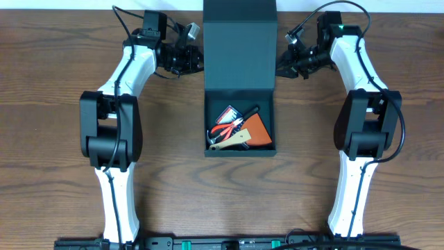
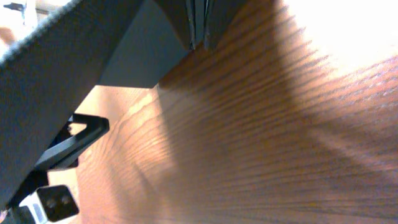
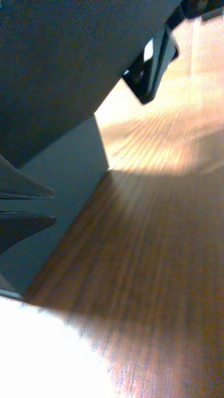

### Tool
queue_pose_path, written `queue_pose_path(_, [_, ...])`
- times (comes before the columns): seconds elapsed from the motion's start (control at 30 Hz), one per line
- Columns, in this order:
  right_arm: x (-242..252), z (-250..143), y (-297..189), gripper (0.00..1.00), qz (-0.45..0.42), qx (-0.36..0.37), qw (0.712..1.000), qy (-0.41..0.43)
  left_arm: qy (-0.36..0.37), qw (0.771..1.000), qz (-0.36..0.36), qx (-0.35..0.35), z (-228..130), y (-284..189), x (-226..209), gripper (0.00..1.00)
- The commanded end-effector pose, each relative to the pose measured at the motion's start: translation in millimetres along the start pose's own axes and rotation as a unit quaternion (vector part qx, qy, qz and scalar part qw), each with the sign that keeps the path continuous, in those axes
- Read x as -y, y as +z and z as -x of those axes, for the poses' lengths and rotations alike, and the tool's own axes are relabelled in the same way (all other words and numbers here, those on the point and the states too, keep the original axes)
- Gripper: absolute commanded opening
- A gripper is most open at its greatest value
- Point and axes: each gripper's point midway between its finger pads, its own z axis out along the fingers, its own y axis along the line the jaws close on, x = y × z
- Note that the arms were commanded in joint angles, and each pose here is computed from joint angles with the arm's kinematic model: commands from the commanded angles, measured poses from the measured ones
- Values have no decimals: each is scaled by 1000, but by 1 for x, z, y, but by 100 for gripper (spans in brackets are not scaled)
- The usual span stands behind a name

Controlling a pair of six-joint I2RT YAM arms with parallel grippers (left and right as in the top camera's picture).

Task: Pack container
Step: 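Swing the lid down over the tools with both grippers to close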

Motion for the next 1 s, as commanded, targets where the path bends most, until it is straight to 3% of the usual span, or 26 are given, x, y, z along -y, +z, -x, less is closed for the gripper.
queue_pose_path(0.0, [-35,3,-13,1,-6,11,998,-63,62,998,1,23,16,-22,33,6])
queue_pose_path(0.97, [-75,-39,-45,1,-95,-52,989,-100,106,994,33,23,0,-83,103,5])
